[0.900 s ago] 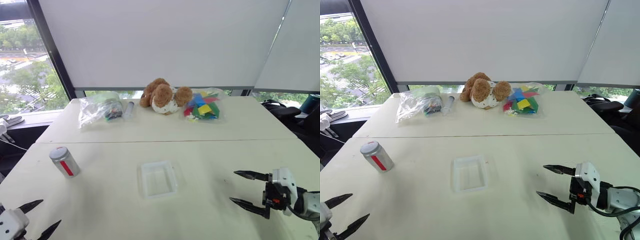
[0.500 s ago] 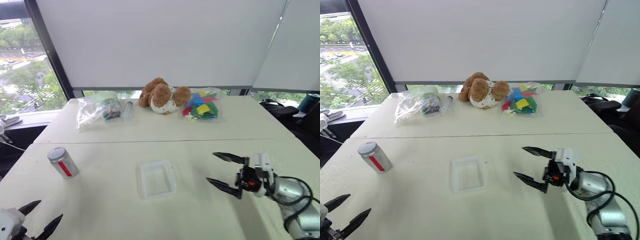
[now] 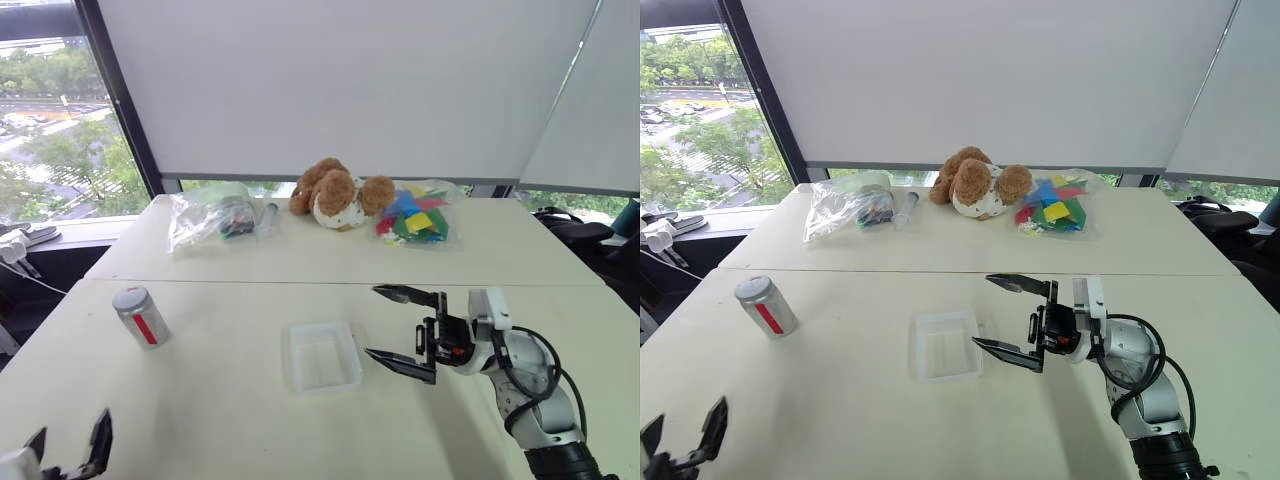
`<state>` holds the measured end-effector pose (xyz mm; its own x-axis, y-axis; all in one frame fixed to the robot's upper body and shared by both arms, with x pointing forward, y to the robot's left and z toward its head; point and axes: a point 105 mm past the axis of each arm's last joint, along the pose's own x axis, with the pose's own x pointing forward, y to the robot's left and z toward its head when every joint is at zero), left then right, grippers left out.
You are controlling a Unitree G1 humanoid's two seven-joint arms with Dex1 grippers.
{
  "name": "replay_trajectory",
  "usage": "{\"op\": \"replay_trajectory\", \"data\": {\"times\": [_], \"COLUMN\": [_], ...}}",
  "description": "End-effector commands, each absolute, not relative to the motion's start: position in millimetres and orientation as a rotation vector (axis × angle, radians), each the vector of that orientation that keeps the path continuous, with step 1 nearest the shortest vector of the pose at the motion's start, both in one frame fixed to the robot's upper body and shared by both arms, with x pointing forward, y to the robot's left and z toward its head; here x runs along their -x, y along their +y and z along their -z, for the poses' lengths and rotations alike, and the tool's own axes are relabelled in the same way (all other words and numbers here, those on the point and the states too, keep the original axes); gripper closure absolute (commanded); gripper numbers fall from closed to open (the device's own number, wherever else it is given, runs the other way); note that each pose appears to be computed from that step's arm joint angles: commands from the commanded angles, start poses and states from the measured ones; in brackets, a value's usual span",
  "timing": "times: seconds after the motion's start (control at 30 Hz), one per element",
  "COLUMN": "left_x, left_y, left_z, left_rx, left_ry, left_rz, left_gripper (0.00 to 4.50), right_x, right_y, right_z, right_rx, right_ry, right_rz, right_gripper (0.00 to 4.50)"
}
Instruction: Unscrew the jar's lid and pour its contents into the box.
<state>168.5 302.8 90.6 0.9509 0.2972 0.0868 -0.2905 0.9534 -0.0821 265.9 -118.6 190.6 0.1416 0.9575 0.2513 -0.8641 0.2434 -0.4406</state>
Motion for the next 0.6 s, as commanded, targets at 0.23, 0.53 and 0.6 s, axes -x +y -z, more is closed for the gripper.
{"op": "replay_trajectory", "data": {"times": [0.23, 0.53, 0.6], "left_x": [-226, -275, -282], "left_y": [298, 286, 287], "left_z": [-117, -121, -119], "left_rx": [-0.020, 0.019, 0.014], "left_ry": [-0.119, -0.131, -0.129], "left_rz": [-0.344, -0.387, -0.405], "left_gripper": [0.04, 0.04, 0.04], "right_x": [-266, -266, -266], "right_y": [-124, -122, -122], "right_z": [-191, -190, -191], "right_rx": [0.231, 0.224, 0.221], "right_ry": [-0.555, -0.554, -0.554], "right_rz": [-1.321, -1.313, -1.307], "right_gripper": [0.00, 0.00, 0.00]}}
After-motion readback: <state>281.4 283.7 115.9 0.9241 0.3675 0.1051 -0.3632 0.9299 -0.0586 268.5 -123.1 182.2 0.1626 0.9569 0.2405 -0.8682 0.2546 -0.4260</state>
